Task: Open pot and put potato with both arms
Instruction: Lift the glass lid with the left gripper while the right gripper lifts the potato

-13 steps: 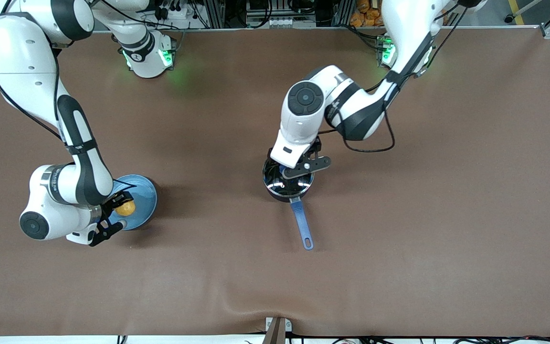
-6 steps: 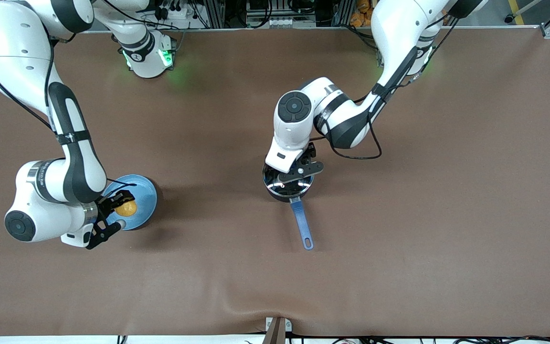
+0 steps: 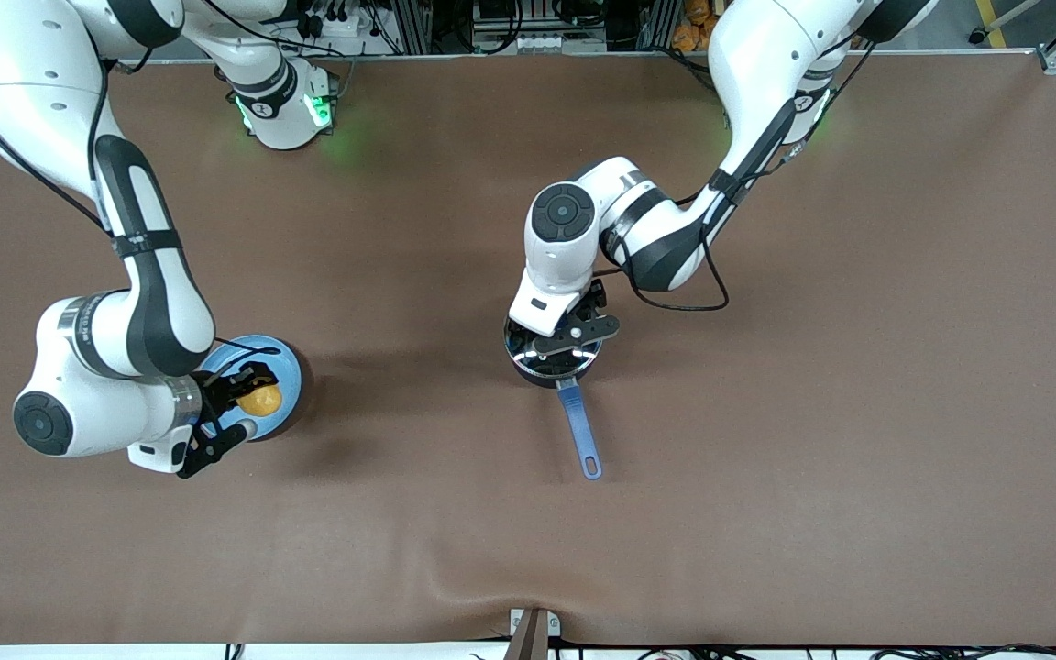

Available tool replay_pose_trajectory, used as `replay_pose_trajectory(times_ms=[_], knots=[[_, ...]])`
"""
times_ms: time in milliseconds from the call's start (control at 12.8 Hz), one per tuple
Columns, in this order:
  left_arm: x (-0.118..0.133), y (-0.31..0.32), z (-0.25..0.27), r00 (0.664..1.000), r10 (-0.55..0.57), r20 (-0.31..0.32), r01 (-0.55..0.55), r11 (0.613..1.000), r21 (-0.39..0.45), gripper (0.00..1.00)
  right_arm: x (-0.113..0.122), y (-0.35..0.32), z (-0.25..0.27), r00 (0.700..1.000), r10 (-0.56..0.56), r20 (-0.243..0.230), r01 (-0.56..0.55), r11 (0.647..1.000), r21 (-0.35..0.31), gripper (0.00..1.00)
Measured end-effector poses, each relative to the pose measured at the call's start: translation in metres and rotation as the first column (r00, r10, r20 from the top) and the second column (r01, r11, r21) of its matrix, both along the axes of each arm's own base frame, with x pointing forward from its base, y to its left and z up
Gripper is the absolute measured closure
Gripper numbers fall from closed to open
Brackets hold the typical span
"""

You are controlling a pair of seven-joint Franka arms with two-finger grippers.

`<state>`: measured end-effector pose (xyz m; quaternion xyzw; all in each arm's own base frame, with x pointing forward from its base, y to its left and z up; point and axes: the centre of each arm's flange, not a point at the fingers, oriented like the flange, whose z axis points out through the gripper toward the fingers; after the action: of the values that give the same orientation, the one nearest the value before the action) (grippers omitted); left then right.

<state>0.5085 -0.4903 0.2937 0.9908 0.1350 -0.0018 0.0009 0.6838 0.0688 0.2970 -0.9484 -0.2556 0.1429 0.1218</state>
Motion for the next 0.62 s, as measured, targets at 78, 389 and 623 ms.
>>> replay_pose_trajectory(times_ms=[78,389,623], knots=[[0.000,0.000,-0.002,1.000,-0.001,-0.001,0.001,1.000,0.002,0.00,-0.001,0.008,0.005,1.000,-0.012,-0.003,0.012,1.000,-0.006,0.41],[-0.001,-0.001,-0.005,1.000,-0.003,-0.006,0.003,1.000,0.004,0.00,-0.010,0.046,0.026,0.997,-0.078,-0.021,0.078,0.996,-0.036,0.41],[-0.001,-0.004,-0.002,1.000,-0.004,0.003,0.004,1.000,-0.008,0.31,-0.018,0.076,0.043,0.991,-0.130,-0.032,0.128,0.990,-0.058,0.41]])
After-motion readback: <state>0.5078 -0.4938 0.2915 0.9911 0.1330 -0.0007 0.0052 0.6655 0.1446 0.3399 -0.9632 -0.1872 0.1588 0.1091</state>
